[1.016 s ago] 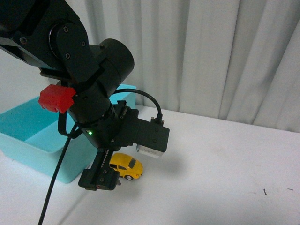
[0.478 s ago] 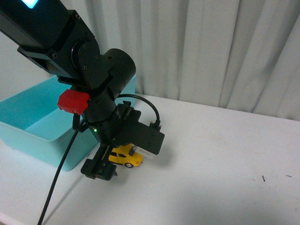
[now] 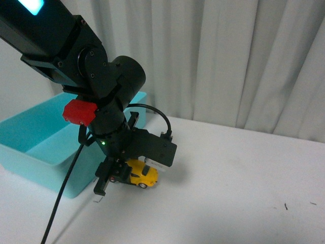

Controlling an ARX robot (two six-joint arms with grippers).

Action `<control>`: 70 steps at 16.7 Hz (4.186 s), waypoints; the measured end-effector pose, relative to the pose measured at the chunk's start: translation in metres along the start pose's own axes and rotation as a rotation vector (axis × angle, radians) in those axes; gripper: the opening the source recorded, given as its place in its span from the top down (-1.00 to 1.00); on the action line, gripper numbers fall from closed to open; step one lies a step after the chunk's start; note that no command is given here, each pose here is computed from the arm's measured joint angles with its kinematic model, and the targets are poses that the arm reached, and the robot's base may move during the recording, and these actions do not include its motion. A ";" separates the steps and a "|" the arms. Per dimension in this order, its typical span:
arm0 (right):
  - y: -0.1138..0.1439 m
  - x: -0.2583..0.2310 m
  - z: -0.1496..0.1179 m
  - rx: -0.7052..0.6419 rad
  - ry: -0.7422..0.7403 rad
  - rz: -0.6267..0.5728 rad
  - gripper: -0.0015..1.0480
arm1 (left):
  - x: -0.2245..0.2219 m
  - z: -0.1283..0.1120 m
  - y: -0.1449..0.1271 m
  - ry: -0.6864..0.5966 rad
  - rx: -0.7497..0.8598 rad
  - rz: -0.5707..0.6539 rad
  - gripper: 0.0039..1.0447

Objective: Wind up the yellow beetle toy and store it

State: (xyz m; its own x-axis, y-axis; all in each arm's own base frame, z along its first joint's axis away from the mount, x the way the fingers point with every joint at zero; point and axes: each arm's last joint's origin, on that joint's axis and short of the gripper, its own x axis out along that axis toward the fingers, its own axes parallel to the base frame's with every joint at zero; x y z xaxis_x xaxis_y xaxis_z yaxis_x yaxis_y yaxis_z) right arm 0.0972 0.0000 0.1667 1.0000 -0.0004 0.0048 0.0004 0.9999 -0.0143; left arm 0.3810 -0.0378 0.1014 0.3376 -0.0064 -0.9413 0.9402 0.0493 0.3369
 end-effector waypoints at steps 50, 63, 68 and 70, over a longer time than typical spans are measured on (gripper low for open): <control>0.000 0.000 0.000 0.000 0.000 0.000 -0.87 | -0.014 -0.125 0.063 0.024 -1.388 0.397 -0.88; 0.000 0.000 0.000 0.000 0.000 0.000 -0.87 | -0.234 -0.078 -0.087 -0.950 -1.285 0.916 0.27; 0.000 0.000 0.000 0.000 0.000 -0.001 -0.87 | -0.193 -0.060 -0.148 -0.957 -1.306 0.909 0.97; 0.000 0.000 0.000 0.000 0.000 0.000 -0.87 | -0.187 -0.058 -0.163 -0.963 -1.305 0.934 0.97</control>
State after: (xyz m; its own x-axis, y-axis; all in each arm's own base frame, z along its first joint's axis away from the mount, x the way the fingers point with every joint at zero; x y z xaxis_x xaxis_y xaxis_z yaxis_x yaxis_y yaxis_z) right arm 0.0972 0.0000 0.1667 1.0000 -0.0004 0.0048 0.0004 0.9999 -0.0143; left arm 0.1619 0.0129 0.2210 1.0000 0.0038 0.0040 -0.0038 1.0000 0.0040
